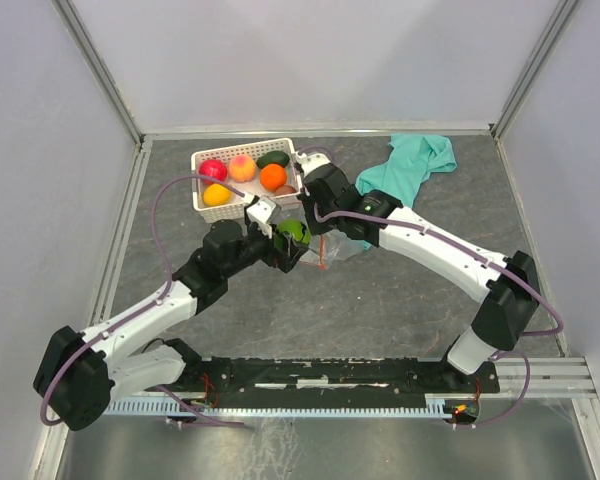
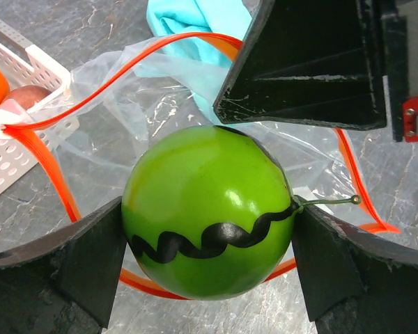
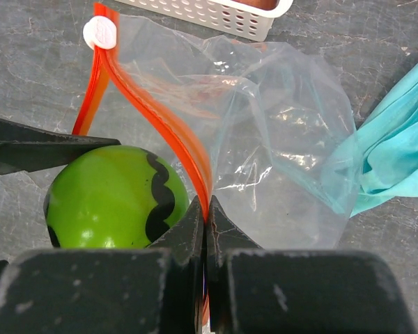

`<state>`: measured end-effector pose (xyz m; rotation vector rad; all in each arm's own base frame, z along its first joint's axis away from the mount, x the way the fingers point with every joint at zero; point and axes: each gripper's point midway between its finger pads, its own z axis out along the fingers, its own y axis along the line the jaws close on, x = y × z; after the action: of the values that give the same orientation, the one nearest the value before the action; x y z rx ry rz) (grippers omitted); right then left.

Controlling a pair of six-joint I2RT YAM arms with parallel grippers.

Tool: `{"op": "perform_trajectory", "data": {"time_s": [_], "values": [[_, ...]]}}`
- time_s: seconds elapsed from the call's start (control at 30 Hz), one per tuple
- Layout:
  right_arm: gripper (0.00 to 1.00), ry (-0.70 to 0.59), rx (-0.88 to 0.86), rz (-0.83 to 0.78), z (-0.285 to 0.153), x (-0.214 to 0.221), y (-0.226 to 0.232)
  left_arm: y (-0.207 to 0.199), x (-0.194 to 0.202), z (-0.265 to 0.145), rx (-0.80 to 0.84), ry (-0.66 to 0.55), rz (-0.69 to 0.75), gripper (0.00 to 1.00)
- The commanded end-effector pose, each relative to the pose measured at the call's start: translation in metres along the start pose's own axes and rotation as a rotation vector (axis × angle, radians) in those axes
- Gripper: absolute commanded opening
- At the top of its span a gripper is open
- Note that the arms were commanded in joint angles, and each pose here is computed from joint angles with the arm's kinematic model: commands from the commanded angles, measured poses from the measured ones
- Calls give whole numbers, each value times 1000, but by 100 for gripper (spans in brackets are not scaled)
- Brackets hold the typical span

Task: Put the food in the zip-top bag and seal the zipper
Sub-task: Place the fake fruit in the zipper food storage bag.

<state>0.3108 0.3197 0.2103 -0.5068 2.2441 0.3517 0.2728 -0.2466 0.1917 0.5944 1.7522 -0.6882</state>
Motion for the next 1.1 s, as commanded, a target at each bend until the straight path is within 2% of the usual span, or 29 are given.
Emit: {"op": "perform_trajectory", "data": {"time_s": [0.0,0.6,0.9,1.07], "values": [[2,-125,-61,55,-25,-42,9,13,-25,2,-74,-8,98,81],[2,-109,-90,80,-23,-35,11,2,-36,-5,-53,91,13,100],[2,-94,-98,99,-19,-28,12,-1,-30,-8,-65,200,-46,100],[2,-95,-96,110,-21,-27,10,2,-47,-20,-129,182,-118,99]]}}
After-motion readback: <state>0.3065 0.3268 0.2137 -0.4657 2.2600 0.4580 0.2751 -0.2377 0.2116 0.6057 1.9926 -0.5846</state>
